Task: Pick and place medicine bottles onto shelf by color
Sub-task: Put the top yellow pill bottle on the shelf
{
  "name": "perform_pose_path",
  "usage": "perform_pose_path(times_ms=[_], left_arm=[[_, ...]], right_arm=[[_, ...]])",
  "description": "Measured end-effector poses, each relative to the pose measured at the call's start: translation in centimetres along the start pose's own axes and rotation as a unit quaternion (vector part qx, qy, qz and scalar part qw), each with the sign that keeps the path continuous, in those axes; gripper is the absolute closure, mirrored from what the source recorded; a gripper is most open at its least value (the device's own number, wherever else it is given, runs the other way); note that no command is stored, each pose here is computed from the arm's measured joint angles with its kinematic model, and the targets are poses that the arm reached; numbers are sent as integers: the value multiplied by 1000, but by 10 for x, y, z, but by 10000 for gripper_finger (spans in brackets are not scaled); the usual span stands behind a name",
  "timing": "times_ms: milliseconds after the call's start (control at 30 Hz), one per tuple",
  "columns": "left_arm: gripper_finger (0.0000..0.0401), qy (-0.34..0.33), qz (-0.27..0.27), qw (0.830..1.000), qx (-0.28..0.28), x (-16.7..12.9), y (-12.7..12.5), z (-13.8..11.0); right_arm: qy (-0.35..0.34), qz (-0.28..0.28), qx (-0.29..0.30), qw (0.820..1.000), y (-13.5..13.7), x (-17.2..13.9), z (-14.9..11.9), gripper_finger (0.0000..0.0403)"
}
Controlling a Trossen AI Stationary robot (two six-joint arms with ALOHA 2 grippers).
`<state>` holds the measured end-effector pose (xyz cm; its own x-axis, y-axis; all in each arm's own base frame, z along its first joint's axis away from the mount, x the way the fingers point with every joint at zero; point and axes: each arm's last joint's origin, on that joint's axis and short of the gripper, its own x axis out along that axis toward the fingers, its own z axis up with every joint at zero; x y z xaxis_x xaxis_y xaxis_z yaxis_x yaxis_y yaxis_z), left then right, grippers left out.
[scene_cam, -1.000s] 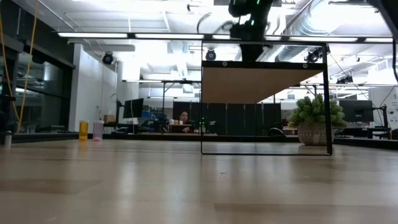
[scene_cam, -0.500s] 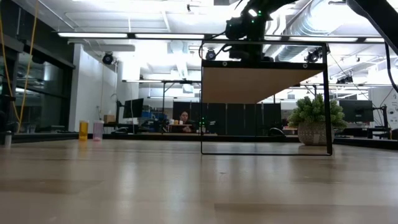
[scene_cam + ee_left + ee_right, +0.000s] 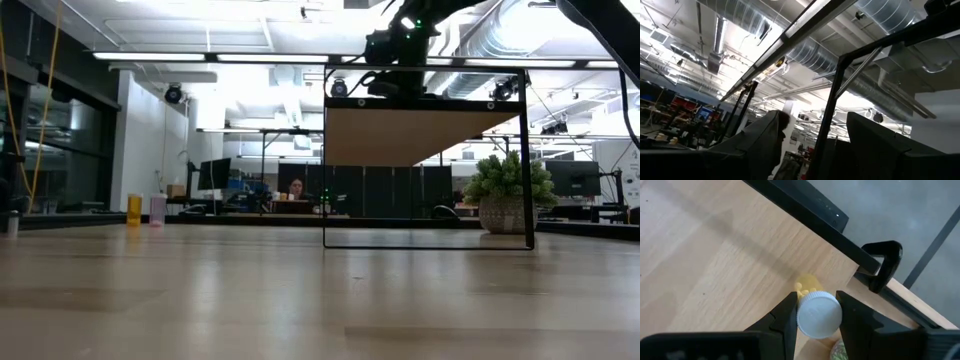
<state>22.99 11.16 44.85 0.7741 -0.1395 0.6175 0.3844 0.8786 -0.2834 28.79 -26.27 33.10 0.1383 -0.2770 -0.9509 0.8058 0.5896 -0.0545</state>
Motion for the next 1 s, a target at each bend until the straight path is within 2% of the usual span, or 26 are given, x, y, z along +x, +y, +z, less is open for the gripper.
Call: perform_pose_path(times_ms=[567,867,1000], left_arm=[[174,9,-10,1000,-3,1,-2,-2],[174,9,-10,1000,-3,1,-2,-2],[174,9,-10,1000,-3,1,-2,-2]], right_arm=[[-1,-8,15,1000,0,0,0,293],[-3,-22,32,999,-1,0,0,226],[-4,-21,36,999,-1,0,0,212]])
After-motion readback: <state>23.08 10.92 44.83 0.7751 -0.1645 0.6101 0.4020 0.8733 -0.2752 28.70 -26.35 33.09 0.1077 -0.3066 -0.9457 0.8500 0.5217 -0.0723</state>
